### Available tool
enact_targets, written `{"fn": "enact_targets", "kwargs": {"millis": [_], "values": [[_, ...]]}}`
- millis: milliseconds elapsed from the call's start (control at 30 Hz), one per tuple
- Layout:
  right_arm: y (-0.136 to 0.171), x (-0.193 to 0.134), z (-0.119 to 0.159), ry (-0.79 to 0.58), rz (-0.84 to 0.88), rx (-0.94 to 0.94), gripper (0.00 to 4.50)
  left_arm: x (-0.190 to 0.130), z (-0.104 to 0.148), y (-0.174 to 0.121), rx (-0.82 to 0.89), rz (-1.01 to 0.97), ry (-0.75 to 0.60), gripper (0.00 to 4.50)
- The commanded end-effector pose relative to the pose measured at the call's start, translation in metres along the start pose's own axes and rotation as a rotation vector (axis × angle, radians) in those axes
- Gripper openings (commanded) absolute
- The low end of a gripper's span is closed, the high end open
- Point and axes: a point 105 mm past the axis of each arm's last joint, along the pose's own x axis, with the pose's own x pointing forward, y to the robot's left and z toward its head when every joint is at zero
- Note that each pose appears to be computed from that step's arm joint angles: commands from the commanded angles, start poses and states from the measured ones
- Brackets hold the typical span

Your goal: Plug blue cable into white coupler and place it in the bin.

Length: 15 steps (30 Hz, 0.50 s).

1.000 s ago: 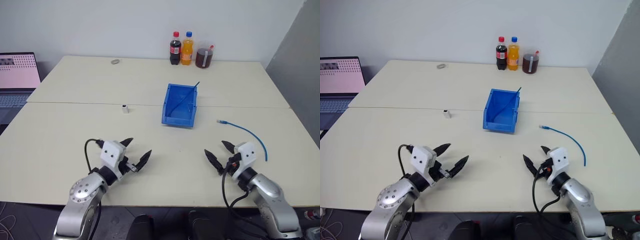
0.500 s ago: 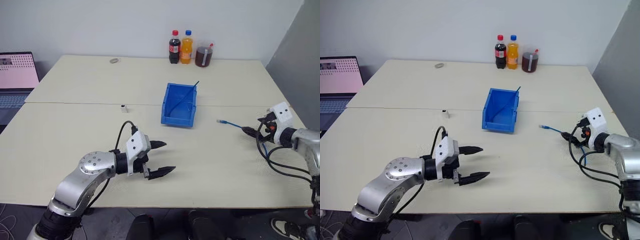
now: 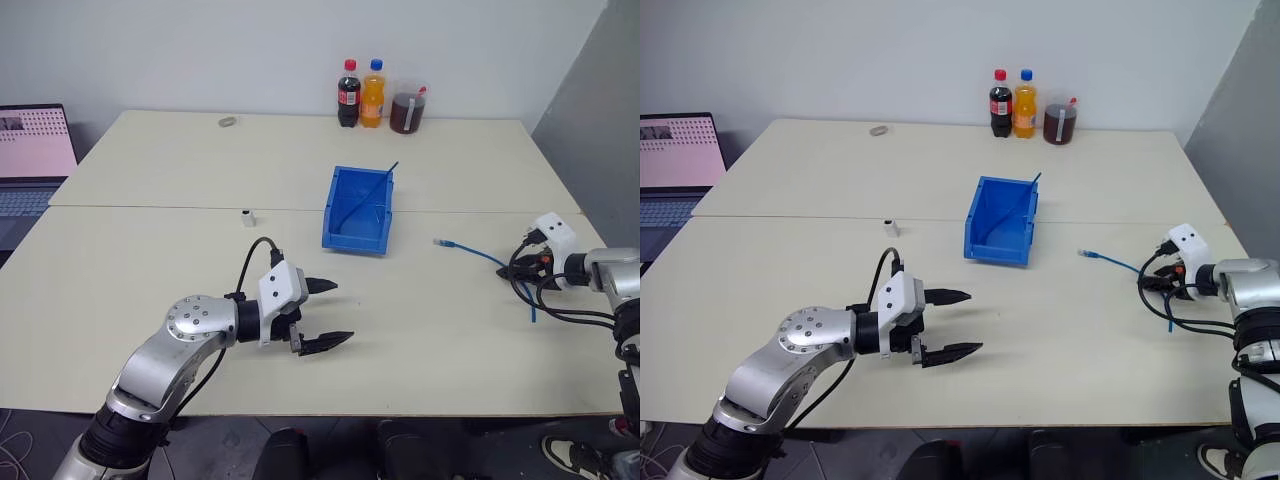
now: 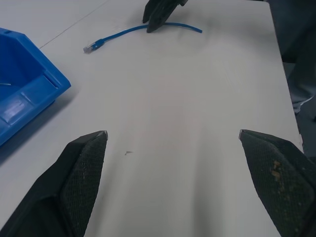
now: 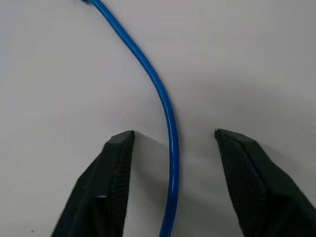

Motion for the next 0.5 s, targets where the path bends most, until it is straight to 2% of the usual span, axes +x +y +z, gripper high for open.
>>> {"fn": "enact_targets", "kwargs": {"millis": [33,233,367,500], "values": [[0.002,0.002,-0.012,0.07,0.031,-0.024,1.73,0.002,0.006,-0.003,0.037,-0.013,-0.023,4.5],[0.004,0.006,-0.019,0.115,0.052,0.018,0.07,0.004,0.006,-0.004,0.038,-0.014,-0.025,4.5],[0.001,0.003,-0.013,0.091,0.044,0.02,0.02,0.004,0.004,-0.003,0.047,-0.003,-0.021,4.5],[0.007,-0.007,0.011,0.03,0.1,-0.086,0.02,-0.003,-0.003,-0.003,0.023,0.027,-0.01,4.5]]}}
